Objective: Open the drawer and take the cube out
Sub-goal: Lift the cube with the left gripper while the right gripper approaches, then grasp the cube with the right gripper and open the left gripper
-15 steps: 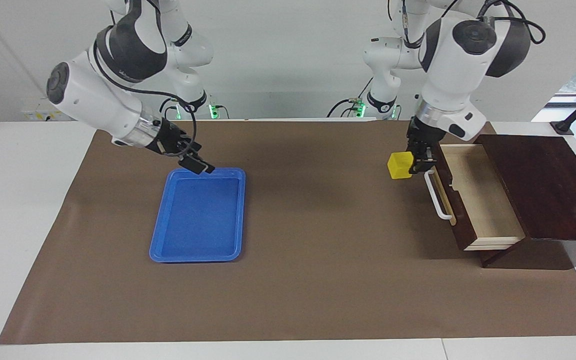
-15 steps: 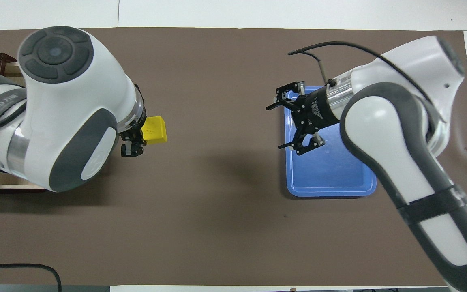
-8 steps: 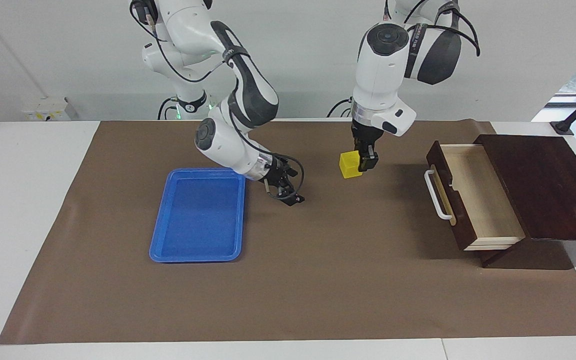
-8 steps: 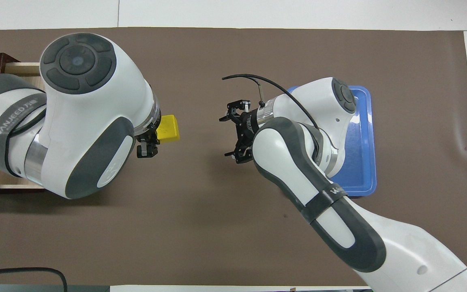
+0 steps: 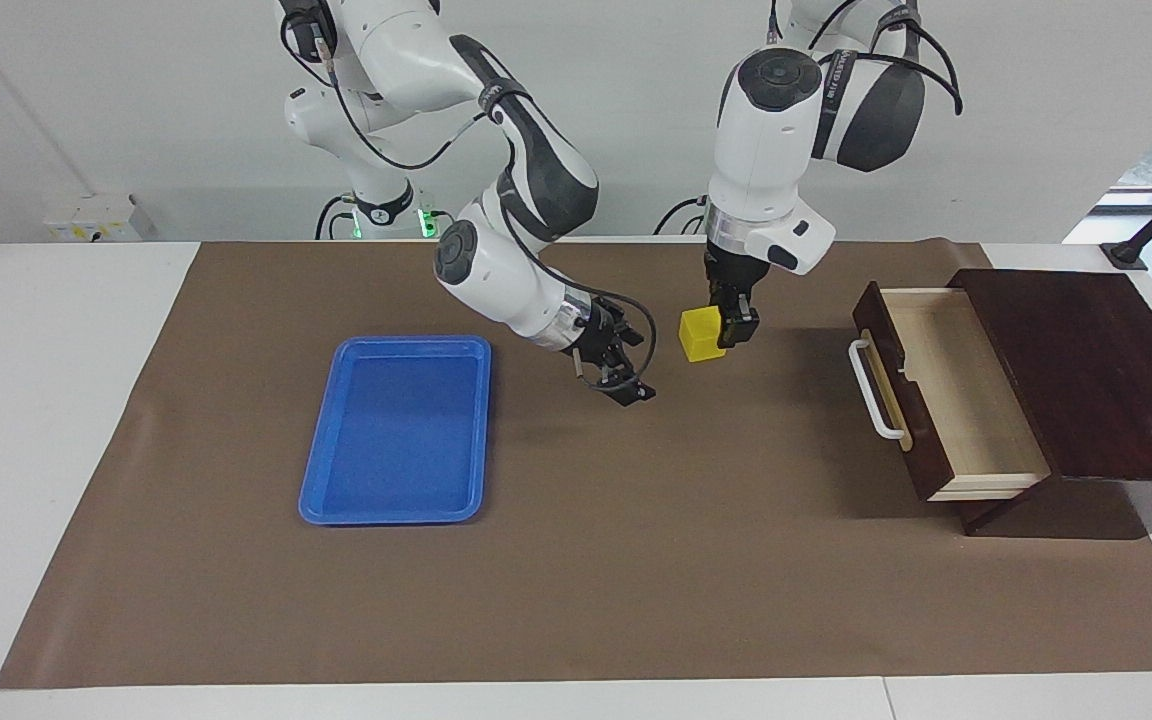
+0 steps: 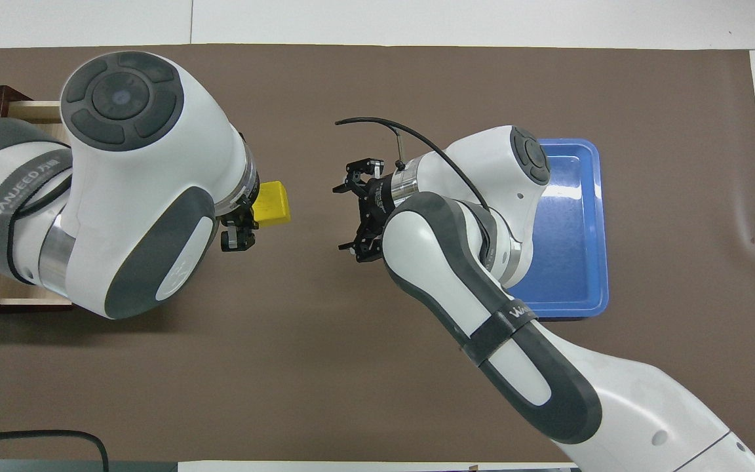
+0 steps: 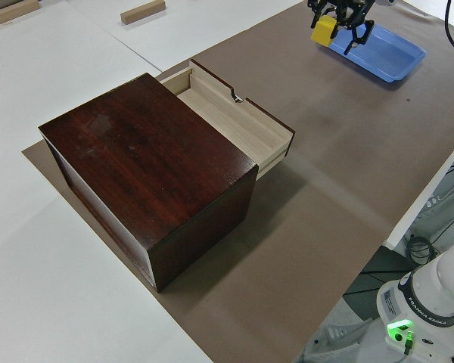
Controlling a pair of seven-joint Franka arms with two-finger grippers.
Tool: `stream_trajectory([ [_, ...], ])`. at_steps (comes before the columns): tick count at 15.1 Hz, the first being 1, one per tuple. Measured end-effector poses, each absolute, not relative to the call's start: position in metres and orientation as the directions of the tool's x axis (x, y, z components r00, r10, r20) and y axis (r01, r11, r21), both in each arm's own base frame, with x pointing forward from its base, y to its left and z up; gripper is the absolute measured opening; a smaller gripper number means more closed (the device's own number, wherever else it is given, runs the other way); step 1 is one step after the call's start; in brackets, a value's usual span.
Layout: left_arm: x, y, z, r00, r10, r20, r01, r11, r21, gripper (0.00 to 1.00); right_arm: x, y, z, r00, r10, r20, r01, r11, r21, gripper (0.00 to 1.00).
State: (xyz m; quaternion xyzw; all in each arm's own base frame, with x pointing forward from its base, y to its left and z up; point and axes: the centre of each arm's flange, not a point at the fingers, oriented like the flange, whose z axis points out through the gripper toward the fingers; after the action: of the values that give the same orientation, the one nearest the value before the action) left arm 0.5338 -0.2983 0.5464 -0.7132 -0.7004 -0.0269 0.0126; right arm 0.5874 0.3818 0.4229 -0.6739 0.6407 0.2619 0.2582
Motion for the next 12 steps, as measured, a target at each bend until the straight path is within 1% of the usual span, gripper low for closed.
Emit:
stream_trajectory([
  [7,0.535,-0.299,0.544,0.018,0.998,0.056,1.0,-0.019,0.019,0.55,0.573,0.425,0.427,0.054,-0.719,-0.693,-0.997,-0.075,0.0,1.0],
  [12,0.535,-0.299,0.544,0.018,0.998,0.055,1.0,-0.019,0.019,0.55,0.575,0.43,0.44,0.052,-0.711,-0.701,-0.998,-0.066,-0.007,1.0],
])
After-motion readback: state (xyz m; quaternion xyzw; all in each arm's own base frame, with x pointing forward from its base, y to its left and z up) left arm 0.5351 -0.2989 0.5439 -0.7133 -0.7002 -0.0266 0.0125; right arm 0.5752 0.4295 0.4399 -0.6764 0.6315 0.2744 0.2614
